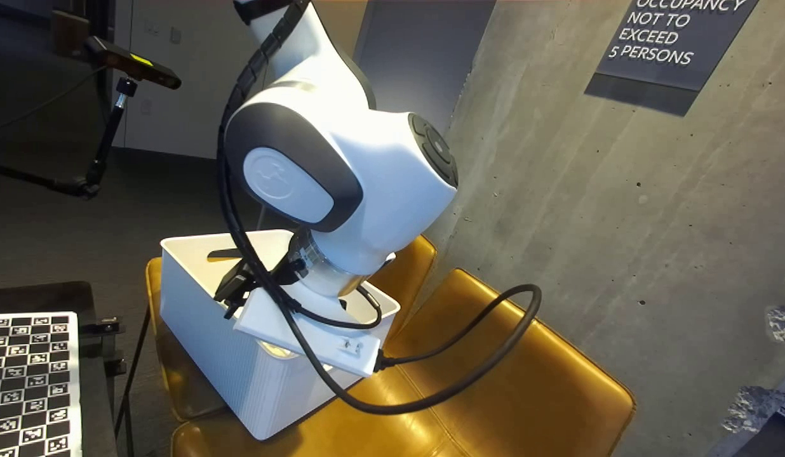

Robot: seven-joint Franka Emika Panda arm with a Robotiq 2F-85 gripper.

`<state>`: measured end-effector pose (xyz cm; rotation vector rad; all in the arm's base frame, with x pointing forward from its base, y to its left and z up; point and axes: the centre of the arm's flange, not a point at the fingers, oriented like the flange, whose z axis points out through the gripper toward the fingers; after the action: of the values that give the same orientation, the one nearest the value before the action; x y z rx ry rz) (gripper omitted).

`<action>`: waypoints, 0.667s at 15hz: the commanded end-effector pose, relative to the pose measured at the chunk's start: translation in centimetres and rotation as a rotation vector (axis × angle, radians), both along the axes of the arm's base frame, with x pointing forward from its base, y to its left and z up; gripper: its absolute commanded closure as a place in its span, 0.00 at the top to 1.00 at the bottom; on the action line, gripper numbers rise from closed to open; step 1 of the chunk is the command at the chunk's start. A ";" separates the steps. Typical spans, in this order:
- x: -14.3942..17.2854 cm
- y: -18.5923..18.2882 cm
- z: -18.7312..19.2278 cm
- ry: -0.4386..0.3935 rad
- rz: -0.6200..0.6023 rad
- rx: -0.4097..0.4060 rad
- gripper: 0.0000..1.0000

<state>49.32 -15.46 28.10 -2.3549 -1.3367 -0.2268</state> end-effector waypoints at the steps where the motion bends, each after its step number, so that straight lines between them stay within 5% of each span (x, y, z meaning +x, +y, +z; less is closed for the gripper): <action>1: 0.2 -0.8 -0.1 0.004 0.001 -0.026 1.00; 10: -1.3 0.0 -3.0 0.051 0.025 -0.048 1.00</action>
<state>48.50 -15.75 26.01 -2.3439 -1.3456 -0.1524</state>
